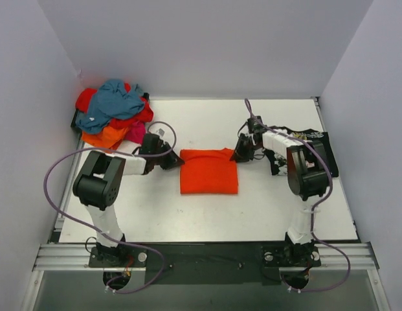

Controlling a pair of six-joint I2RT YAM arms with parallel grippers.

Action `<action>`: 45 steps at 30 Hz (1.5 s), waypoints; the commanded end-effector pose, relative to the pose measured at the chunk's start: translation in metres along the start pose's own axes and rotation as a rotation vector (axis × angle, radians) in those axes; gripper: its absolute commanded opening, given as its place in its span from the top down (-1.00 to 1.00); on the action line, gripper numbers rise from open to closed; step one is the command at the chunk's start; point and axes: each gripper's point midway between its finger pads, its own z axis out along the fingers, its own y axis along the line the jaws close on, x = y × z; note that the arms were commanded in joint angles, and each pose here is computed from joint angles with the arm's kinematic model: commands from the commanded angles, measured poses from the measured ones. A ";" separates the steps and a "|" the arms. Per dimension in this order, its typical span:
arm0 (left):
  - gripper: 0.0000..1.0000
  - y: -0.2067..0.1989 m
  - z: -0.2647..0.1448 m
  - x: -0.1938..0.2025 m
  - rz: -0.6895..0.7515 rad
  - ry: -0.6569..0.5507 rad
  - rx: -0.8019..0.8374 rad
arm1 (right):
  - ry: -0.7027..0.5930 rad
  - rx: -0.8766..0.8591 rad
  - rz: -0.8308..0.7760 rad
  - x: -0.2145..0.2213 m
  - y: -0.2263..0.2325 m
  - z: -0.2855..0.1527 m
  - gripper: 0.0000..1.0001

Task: Fold and stack the t-shirts
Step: Fold the long partially folded tshirt into a neat square, then put the neatly folded tshirt into the corner of the board with both arms

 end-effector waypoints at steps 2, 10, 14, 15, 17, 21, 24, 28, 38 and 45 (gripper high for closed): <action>0.62 -0.005 -0.043 0.049 0.024 -0.027 0.006 | -0.007 0.044 0.005 0.063 -0.035 -0.031 0.21; -0.02 -0.019 -0.064 0.043 0.062 -0.074 0.031 | -0.036 -0.008 -0.012 0.063 -0.031 -0.045 0.00; -0.04 -0.026 -0.054 0.035 0.055 -0.079 0.041 | -0.043 -0.015 -0.018 0.052 -0.026 -0.041 0.06; -0.04 -0.028 -0.052 0.034 0.050 -0.080 0.045 | -0.037 -0.014 -0.016 0.052 -0.026 -0.037 0.07; -0.04 -0.028 -0.046 0.033 0.034 -0.080 0.053 | -0.036 -0.026 -0.017 0.049 -0.021 -0.035 0.08; -0.01 -0.027 -0.037 0.030 0.010 -0.079 0.052 | -0.017 -0.034 -0.010 0.049 -0.019 -0.028 0.15; 0.34 -0.016 -0.031 0.030 -0.007 -0.072 0.003 | -0.007 -0.023 -0.005 0.054 -0.023 -0.025 0.25; 0.65 0.003 -0.028 0.030 -0.036 -0.066 -0.048 | -0.008 -0.002 -0.001 0.058 -0.029 -0.024 0.40; 0.17 -0.002 -0.036 0.032 0.021 -0.066 -0.053 | -0.007 0.018 -0.013 0.057 -0.033 -0.022 0.57; 0.06 0.010 -0.044 0.043 0.015 -0.057 -0.107 | -0.013 0.013 -0.018 0.057 -0.031 -0.024 0.58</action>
